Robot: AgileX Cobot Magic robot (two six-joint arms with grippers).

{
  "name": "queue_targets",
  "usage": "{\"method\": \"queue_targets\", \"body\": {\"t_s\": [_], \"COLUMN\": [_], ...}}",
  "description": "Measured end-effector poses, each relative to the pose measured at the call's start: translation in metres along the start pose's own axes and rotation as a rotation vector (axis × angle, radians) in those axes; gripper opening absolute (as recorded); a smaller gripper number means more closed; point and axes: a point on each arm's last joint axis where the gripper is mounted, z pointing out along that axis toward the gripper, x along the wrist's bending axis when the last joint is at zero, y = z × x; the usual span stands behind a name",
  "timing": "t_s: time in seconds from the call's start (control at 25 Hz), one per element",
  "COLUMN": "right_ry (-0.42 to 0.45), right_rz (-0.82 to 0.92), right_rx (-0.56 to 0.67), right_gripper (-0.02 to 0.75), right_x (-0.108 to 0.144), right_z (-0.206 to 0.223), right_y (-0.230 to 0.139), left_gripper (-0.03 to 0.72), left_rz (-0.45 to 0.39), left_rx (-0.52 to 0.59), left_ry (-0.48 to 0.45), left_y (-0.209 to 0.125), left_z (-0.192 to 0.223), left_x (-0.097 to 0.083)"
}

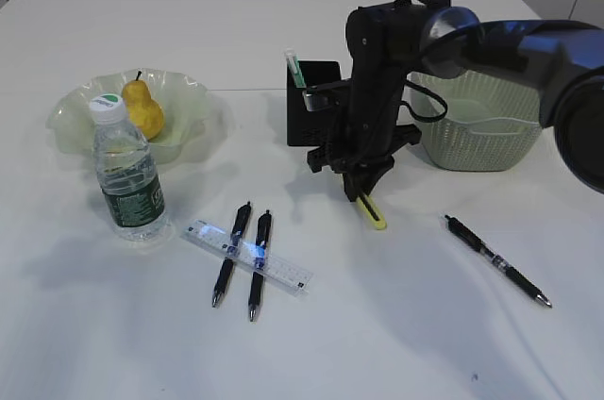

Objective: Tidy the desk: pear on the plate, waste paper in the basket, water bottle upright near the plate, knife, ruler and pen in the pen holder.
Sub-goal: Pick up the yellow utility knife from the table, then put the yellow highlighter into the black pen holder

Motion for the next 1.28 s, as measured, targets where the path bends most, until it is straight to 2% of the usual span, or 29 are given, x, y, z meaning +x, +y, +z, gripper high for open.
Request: {"method": "queue_targets", "body": {"t_s": [0.32, 0.48, 0.68, 1.0, 1.28], "right_ry": [0.021, 0.023, 0.022, -0.022, -0.026], "right_rz": [0.005, 0.005, 0.007, -0.031, -0.076], "right_rx": [-0.097, -0.096, -0.046, -0.047, -0.026], "right_gripper": [0.106, 0.106, 0.106, 0.106, 0.106], "right_x": [0.003, 0.003, 0.003, 0.0, -0.001], "right_z": [-0.049, -0.066, -0.082, -0.129, -0.137], "right_y": [0.0, -0.011, -0.042, -0.099, -0.15], "left_gripper": [0.467, 0.467, 0.467, 0.467, 0.466], "left_rz": [0.0, 0.0, 0.0, 0.0, 0.0], "left_rx": [0.0, 0.0, 0.004, 0.008, 0.019], "left_ry": [0.0, 0.0, 0.0, 0.0, 0.001], "left_y": [0.0, 0.0, 0.0, -0.001, -0.002], "left_z": [0.0, 0.0, 0.0, 0.0, 0.0], "left_x": [0.0, 0.0, 0.0, 0.0, 0.0]}}
